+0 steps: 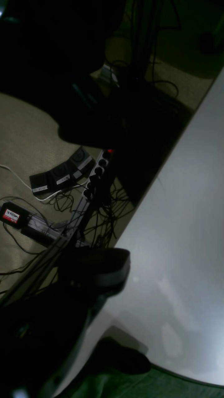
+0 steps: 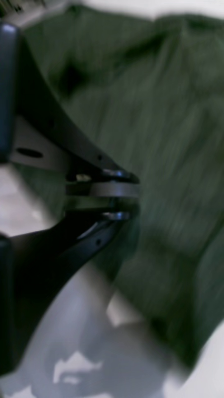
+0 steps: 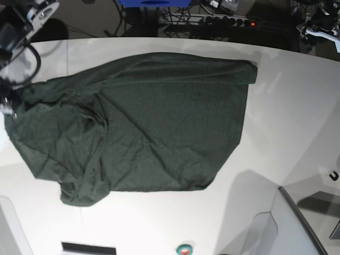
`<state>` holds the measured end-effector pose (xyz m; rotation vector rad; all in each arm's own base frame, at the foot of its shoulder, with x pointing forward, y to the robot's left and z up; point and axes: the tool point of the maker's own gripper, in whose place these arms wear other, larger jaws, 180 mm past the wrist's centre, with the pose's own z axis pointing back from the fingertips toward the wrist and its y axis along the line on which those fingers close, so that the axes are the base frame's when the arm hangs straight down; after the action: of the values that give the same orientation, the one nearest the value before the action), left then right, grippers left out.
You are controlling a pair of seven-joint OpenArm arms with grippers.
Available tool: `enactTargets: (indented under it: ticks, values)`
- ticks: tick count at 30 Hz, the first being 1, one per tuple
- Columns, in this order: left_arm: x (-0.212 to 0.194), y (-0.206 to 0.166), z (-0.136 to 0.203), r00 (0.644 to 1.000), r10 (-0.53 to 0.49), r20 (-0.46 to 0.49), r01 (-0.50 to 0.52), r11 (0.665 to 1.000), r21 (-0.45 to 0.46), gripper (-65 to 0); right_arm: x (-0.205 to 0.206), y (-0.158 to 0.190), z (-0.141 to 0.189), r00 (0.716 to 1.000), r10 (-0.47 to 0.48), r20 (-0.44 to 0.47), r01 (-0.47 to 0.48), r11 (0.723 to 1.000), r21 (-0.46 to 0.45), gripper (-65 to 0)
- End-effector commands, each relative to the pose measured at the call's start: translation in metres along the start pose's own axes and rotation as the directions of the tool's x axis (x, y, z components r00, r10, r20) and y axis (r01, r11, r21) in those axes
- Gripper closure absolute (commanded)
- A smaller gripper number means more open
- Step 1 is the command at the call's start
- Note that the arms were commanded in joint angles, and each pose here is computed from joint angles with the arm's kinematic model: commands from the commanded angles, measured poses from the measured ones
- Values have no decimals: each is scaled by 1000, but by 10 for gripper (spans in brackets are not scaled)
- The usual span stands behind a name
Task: Layout the t-shirt on the table in an organized manner, then fold the t-shirt properly
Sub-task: 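Release the shirt with both grippers and pull the right gripper along the sleeve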
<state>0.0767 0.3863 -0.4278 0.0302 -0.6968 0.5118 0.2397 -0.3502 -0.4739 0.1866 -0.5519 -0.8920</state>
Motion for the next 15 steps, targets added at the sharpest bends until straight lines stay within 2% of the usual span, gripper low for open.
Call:
enactTargets:
  ticks: [1,6,12,15]
  values:
    - [10,4,5,999,-19,33,19,1000,1,-477,22,6,5,998,10,55,-11,1000,16,-50]
    - [10,4,5,999,-20,32,20,1000,0,-477,18,-13,10,999,24,45,-23,1000,-22,-50]
    - [1,-12,-2,997,-74,-17,73,996,-50,-477,7,-34,16,999,36,16,-35,998,-57,-50]
    - [-9,-25,-6,995,-91,-47,86,992,-91,-477,5,-32,25,994,100,35,-99,994,-42,-50]
